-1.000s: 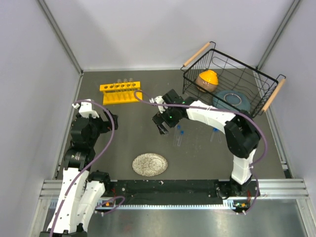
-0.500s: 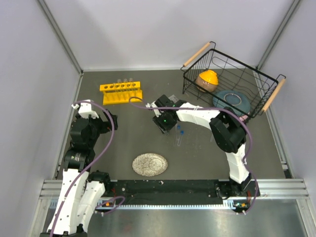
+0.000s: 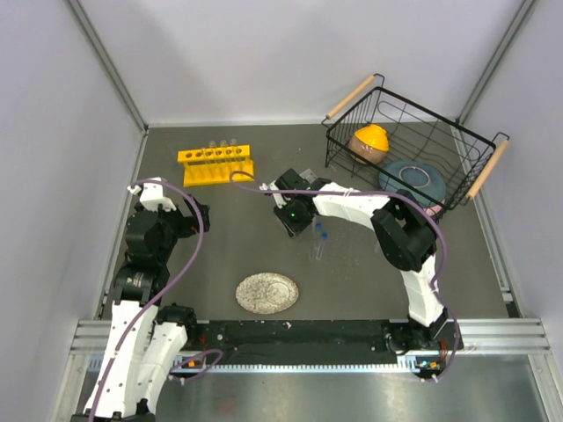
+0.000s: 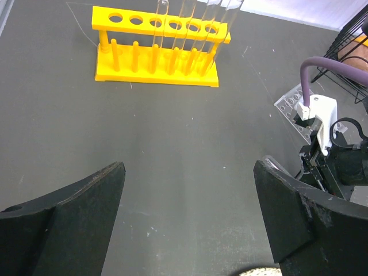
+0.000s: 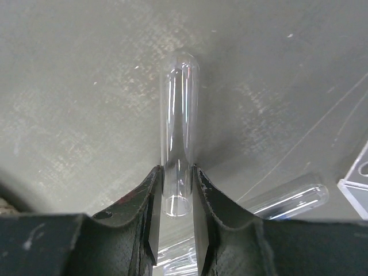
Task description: Organize the chemistry lab equipment
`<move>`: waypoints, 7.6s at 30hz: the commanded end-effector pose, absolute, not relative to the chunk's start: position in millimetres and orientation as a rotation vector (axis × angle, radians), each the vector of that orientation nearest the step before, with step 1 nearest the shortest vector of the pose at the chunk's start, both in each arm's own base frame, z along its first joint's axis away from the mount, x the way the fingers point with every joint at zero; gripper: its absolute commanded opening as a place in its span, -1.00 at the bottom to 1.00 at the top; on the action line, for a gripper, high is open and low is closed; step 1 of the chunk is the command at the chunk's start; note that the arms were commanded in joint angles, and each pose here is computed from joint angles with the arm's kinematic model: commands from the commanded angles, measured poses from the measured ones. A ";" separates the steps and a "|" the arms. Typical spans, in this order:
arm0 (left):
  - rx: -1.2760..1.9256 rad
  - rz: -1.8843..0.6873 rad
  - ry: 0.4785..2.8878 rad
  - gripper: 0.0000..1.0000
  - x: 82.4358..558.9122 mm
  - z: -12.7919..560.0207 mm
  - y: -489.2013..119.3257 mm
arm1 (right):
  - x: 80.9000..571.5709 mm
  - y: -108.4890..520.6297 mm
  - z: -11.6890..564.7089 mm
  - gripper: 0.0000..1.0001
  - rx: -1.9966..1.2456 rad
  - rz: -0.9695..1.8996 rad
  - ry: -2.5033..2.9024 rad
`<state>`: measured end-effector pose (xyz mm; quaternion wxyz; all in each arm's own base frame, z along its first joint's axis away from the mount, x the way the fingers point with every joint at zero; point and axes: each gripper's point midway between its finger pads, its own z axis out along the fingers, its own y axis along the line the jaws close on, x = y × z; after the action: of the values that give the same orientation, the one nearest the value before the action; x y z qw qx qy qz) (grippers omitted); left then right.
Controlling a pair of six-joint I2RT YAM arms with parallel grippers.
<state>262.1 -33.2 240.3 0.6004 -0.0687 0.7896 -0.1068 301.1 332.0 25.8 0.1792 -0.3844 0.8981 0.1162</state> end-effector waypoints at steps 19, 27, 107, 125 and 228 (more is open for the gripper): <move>-0.421 -1.502 1.756 0.98 223.8 230.0 -158.7 | 211.3 364.0 175.3 -0.63 -1.234 1.071 2.110; -0.462 -1.673 1.796 0.94 219.7 221.0 -171.9 | 183.1 363.4 193.7 -0.62 -1.330 1.236 1.995; -0.399 0.070 1.770 -0.95 463.9 282.3 32.3 | 234.7 230.7 203.8 0.98 -1.327 0.992 1.719; -0.430 -0.002 1.882 -0.93 515.1 234.4 40.4 | 235.1 228.8 201.5 0.97 -1.327 0.985 1.723; 0.114 -0.970 2.097 0.98 229.2 184.4 -222.3 | 256.1 183.8 199.0 0.97 -0.869 0.940 1.940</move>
<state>211.1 -210.2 192.6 0.3952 0.0648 0.8095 -0.4293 253.0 183.6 184.5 0.3534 -0.3315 0.7881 0.3796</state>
